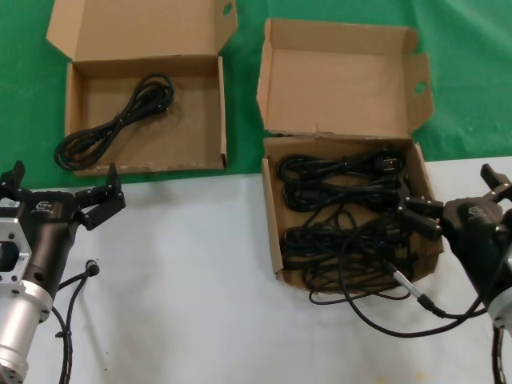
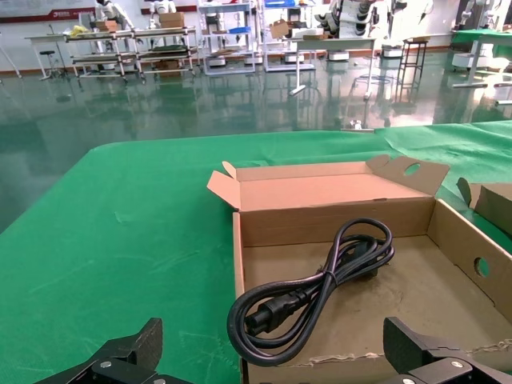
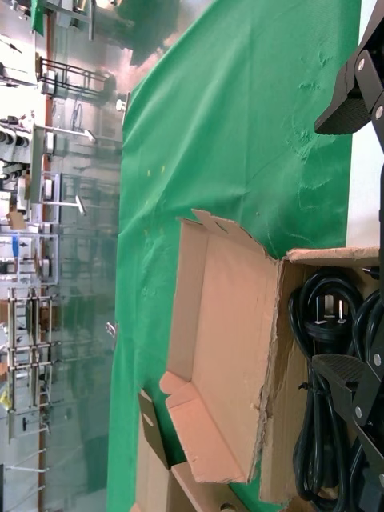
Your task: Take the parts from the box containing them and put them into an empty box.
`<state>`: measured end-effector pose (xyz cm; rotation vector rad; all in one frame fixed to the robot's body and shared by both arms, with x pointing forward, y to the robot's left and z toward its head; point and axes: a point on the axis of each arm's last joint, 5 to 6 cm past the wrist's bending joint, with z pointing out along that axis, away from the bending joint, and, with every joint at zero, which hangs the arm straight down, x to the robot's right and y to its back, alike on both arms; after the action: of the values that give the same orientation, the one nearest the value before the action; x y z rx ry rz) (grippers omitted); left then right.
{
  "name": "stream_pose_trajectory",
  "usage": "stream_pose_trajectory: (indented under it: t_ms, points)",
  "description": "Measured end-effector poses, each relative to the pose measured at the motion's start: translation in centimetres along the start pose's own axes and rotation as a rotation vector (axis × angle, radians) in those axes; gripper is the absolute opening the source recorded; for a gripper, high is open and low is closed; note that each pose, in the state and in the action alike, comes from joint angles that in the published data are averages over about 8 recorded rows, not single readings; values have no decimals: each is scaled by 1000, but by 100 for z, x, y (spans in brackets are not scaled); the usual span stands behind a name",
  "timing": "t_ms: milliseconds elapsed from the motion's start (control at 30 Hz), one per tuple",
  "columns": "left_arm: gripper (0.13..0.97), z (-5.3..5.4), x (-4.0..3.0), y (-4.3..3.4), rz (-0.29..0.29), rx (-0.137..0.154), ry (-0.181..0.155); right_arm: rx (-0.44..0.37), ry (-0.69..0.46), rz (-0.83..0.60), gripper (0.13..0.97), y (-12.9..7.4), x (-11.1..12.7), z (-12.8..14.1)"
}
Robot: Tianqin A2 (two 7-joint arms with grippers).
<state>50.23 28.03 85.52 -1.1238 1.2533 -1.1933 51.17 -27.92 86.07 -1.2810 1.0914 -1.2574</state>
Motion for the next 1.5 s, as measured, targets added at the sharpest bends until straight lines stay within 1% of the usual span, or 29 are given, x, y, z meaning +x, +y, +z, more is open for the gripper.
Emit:
stream_pose_trajectory:
  t_ms: [1500]
  points:
    - [966,0,0,0,0,0,0,0,0,0,966,0,0,0]
